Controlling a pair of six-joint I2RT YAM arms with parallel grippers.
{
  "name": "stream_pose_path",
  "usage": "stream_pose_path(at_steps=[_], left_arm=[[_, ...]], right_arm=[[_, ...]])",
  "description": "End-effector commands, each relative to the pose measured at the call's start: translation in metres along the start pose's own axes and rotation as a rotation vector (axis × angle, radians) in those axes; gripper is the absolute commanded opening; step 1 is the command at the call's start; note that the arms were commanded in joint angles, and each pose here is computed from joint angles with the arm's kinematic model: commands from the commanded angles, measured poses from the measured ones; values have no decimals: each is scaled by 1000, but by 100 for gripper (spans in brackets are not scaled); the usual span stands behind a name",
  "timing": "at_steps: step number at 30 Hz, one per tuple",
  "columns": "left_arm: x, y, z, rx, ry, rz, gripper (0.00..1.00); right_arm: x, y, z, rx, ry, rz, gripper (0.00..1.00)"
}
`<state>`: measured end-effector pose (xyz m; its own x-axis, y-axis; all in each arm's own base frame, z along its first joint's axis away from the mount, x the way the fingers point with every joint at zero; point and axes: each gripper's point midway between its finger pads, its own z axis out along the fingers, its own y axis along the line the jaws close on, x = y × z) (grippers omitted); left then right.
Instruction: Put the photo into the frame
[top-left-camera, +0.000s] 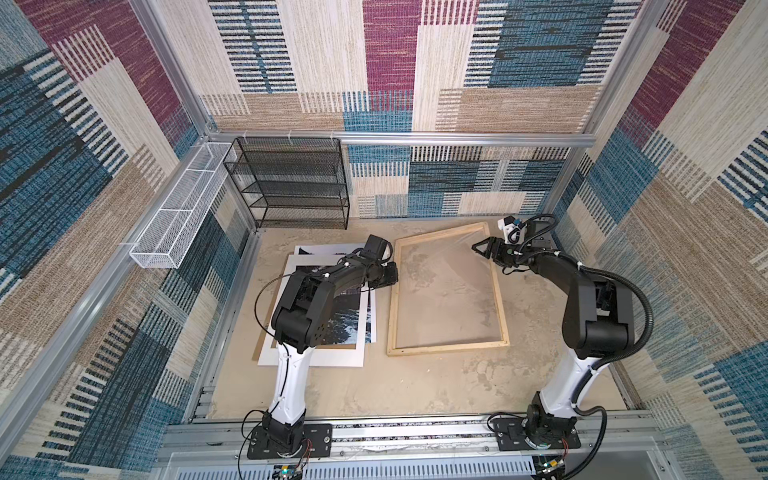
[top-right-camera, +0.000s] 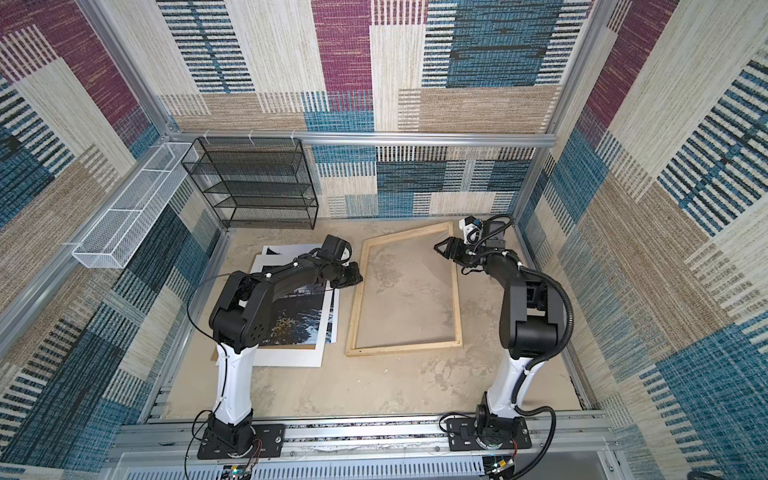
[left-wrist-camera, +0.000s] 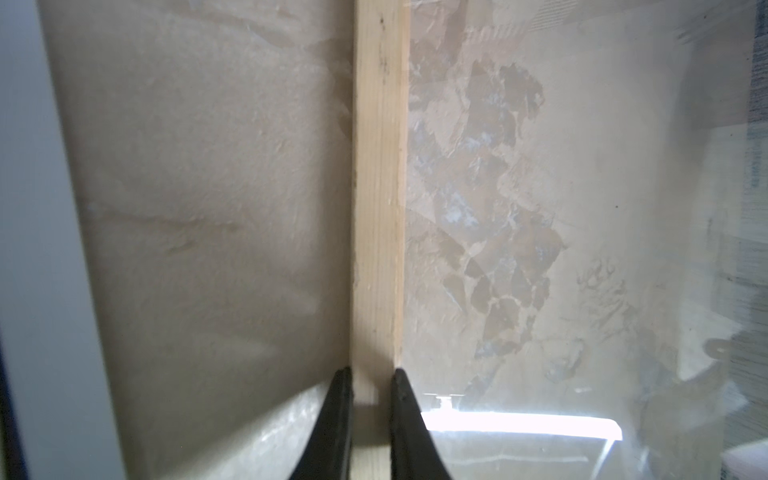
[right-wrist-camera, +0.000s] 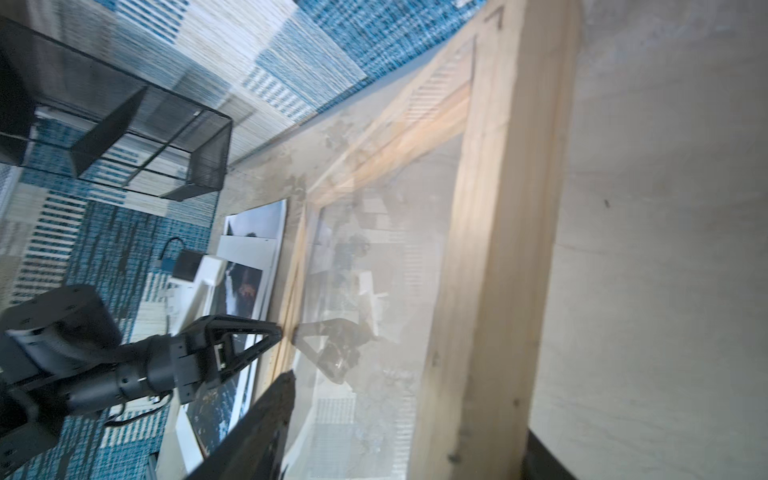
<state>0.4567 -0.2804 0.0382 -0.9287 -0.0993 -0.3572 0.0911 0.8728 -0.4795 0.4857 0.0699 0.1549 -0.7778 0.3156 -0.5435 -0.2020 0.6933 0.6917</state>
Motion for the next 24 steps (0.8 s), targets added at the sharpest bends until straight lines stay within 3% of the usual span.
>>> stream_pose_path(at_steps=[1,10,18,24], left_arm=[[23,-6,2,7,94,-15,31],[5,-36,-20,25,57,79,41],[3,-61,-19,73,62,110,41],[9,-66,-13,84,66,109,41]], right_arm=[[-3,42,-12,-163,2,-30,67],[-9,91,-40,-300,-26,-81,67],[-20,138,-64,-377,-49,-146,73],[-25,159,-72,-356,-62,-171,75]])
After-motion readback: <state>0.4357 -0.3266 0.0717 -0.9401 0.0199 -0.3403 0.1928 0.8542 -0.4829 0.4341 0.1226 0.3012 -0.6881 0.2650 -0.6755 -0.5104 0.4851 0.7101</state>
